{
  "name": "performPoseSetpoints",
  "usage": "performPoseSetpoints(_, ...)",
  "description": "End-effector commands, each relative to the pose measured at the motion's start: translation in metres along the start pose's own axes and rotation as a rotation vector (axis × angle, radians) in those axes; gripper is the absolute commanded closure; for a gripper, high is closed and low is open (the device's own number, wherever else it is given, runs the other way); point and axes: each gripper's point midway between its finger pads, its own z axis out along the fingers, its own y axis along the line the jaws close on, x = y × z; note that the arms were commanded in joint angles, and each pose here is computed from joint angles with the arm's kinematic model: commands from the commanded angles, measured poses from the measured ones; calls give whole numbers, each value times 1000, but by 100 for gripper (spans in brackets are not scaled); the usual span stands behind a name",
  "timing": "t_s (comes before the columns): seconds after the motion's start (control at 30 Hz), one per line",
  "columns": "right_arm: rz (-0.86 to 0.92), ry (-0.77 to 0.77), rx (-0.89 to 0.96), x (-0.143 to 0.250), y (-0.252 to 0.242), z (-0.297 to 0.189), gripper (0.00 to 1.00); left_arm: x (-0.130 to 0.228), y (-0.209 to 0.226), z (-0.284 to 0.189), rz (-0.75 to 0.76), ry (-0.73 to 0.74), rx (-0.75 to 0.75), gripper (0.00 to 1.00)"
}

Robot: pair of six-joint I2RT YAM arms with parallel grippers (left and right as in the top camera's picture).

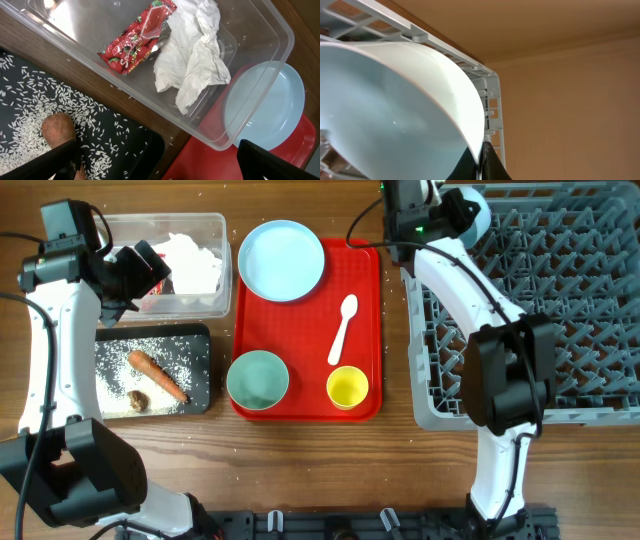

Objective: Sort waste into correct bins and load items into the dishwasher rack
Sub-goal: 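Carry the bowl right and place it upside down in the dish rack, then reach the right gripper back to the red tray and grasp the rice bowl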

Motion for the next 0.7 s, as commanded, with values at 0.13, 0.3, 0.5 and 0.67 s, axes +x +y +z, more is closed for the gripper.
performPoseSetpoints(0.13, -34, -65, -67, -13, 32, -26, 60, -3, 1, -5, -4, -17, 0, 0)
performPoseSetpoints(0.3, -46, -94, -75, -20, 39, -41, 2, -3, 1, -5, -4, -17, 0, 0)
performPoseSetpoints(0.5, 56, -195, -91, -44, 23, -77, 0, -3, 1, -5, -4, -17, 0, 0)
performPoseSetpoints(0.67, 223, -386, -422, -68, 22, -151, 0, -3, 1, -5, -4, -17, 0, 0)
